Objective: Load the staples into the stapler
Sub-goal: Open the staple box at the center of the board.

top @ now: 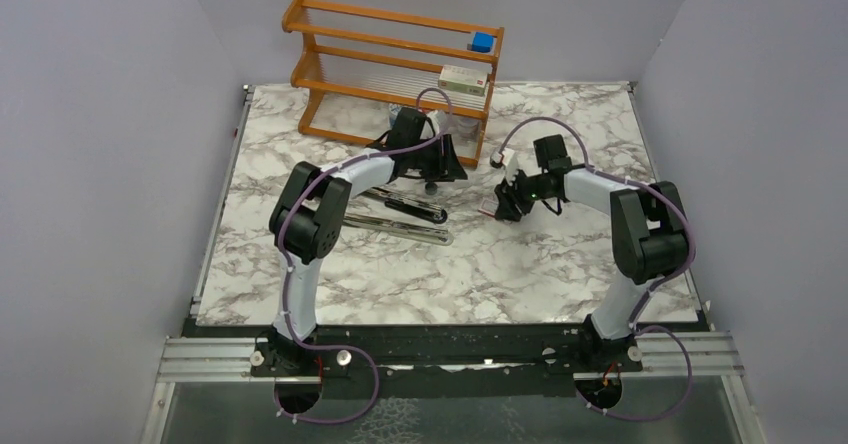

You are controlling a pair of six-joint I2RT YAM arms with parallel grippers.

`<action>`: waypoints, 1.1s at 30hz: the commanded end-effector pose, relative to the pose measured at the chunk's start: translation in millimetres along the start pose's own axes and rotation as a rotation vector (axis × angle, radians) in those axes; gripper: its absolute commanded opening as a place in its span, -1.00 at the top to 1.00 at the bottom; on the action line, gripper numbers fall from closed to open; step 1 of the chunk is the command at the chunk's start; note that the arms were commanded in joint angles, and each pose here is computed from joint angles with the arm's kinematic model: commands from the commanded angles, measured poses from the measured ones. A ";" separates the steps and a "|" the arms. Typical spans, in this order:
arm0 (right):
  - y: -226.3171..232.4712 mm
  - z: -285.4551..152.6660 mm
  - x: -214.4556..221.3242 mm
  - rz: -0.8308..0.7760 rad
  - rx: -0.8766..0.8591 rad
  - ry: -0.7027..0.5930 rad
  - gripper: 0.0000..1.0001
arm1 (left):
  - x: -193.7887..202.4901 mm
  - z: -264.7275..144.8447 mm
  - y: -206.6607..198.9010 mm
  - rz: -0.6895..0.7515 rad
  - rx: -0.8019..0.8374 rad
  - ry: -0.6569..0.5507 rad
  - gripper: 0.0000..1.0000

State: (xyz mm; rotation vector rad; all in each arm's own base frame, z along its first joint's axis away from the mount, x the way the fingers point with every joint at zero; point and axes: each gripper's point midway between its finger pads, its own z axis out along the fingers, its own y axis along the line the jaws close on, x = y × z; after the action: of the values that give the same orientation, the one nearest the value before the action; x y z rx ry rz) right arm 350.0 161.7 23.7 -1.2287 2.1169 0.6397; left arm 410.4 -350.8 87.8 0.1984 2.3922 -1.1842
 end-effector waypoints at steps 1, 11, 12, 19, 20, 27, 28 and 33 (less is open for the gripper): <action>4.4 2.5 -14.8 0.046 -0.027 -0.046 -0.06 | 3.0 -10.2 23.0 0.025 -0.094 0.019 0.05; -4.7 -39.9 -65.3 0.094 0.184 -0.254 -0.22 | 1.0 -8.4 20.0 0.046 -0.075 0.032 0.05; -6.5 -46.3 -68.4 0.156 0.233 -0.290 -0.22 | 1.1 -8.6 18.5 0.052 -0.072 0.033 0.04; 4.5 -73.6 -56.2 0.747 0.394 -0.470 -0.11 | 6.7 -0.9 9.7 0.079 -0.057 0.056 0.05; 6.8 -74.6 -49.9 0.839 0.407 -0.480 -0.11 | 9.3 2.1 7.1 0.085 -0.053 0.064 0.05; 13.3 -77.4 3.0 1.237 0.554 -0.543 -0.09 | 20.0 18.1 -6.0 0.100 -0.026 0.097 0.10; 12.8 -77.2 7.5 1.256 0.568 -0.547 -0.09 | 20.9 19.6 -6.5 0.103 -0.024 0.099 0.11; 11.8 -67.5 15.5 1.308 0.563 -0.544 -0.06 | 27.9 25.6 -5.7 0.092 -0.008 0.120 0.11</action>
State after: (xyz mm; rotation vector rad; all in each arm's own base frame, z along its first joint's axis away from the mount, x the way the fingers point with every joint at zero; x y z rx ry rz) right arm 302.1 117.6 57.8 0.5445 2.2160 0.6604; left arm 390.0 -370.0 66.9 0.3551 2.4753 -1.1112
